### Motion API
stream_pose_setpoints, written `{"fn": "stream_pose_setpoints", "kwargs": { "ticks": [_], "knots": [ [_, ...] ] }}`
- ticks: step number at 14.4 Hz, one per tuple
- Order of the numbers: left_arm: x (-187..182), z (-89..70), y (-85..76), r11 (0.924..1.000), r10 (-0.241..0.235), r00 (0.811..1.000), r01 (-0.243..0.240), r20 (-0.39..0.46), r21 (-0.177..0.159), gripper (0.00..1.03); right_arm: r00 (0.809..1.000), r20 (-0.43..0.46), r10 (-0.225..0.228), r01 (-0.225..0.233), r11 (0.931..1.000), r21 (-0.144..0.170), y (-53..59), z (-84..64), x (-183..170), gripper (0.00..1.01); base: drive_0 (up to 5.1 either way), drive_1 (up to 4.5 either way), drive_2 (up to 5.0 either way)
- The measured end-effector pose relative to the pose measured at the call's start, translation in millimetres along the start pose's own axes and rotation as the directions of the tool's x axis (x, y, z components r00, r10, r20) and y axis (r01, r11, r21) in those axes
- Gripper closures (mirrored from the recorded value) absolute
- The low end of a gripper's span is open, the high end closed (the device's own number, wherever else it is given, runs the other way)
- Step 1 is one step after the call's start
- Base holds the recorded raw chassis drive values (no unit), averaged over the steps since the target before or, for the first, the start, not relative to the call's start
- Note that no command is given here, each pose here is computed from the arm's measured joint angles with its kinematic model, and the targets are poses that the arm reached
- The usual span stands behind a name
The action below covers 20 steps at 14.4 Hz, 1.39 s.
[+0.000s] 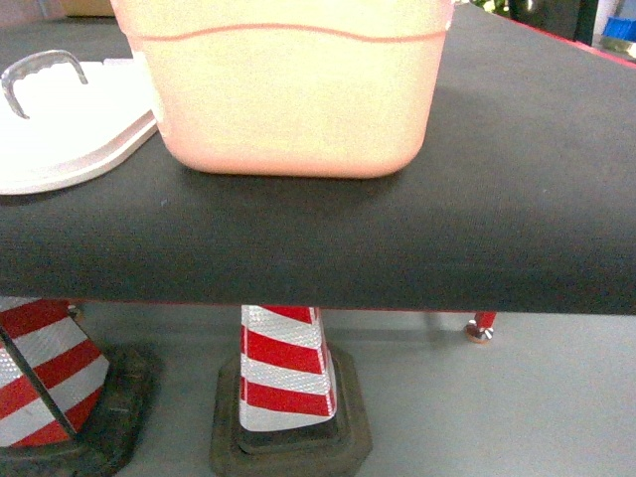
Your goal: Pick capacitor and pack into box
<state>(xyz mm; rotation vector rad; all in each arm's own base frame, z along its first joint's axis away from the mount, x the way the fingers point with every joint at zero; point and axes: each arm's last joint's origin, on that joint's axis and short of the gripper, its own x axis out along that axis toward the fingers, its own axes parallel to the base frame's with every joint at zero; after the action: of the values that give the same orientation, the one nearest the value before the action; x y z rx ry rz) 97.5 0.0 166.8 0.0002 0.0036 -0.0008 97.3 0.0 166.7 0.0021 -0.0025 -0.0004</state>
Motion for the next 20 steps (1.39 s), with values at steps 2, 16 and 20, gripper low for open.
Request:
{"fn": "stream_pose_setpoints", "kwargs": {
  "ticks": [2, 16, 20],
  "knots": [
    [0, 0.0, 0.0, 1.0, 0.001, 1.0, -0.001, 0.0, 0.0, 0.59, 1.0, -0.002, 0.0, 0.0, 1.0, 0.001, 0.0, -0.1, 0, 0.03, 0.0, 0.0, 0.0],
    [21, 1.0, -4.3, 0.9992, -0.041, 0.997, 0.041, -0.064, 0.004, 0.59, 1.0, 0.0, 0.0, 0.0, 1.0, 0.0, 0.0, 0.0, 0, 0.03, 0.0, 0.0, 0.0],
    [114, 69.5, -45.7, 0.9956, -0.089, 0.984, 0.093, 0.155, -0.015, 0.59, 1.0, -0.001, 0.0, 0.0, 1.0, 0.0, 0.0, -0.1, 0, 0.03, 0.0, 0.0, 0.0]
  ]
}}
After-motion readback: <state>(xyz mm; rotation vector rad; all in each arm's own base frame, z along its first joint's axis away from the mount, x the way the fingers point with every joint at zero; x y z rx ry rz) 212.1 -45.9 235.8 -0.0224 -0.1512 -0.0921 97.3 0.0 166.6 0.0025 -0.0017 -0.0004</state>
